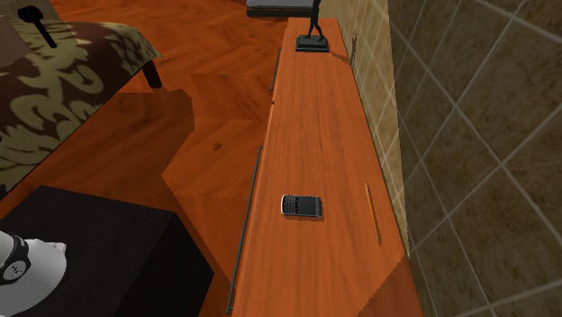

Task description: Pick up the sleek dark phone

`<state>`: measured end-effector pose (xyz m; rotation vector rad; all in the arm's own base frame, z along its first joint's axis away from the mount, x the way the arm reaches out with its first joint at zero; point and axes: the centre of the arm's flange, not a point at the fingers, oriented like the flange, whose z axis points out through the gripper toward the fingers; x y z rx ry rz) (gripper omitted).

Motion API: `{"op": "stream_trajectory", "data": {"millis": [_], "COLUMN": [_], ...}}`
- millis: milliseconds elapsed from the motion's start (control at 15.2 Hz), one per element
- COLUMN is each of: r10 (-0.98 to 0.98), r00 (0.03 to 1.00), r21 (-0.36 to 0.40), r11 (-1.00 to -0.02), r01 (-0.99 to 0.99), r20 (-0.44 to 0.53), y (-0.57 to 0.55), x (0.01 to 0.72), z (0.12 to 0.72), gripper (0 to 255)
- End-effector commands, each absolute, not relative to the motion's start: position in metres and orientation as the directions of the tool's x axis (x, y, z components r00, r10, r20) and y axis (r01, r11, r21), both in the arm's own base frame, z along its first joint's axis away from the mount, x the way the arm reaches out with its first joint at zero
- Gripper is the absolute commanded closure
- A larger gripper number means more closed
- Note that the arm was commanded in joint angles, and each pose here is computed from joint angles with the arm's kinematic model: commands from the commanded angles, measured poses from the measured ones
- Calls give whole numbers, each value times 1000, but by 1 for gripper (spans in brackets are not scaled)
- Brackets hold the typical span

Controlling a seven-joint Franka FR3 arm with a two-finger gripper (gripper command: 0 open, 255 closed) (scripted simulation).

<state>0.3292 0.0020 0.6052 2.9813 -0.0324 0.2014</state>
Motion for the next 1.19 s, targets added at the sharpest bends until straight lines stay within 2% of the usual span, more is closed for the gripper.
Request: {"op": "stream_trajectory", "data": {"millis": [0,1122], "r10": [-11,109], "r00": [991,981], "r21": [151,87], "r11": [-988,-992], "r01": [-32,96], "r20": [135,163], "y": [2,106], "x": [329,450], "z": [605,462], "gripper": [0,0]}}
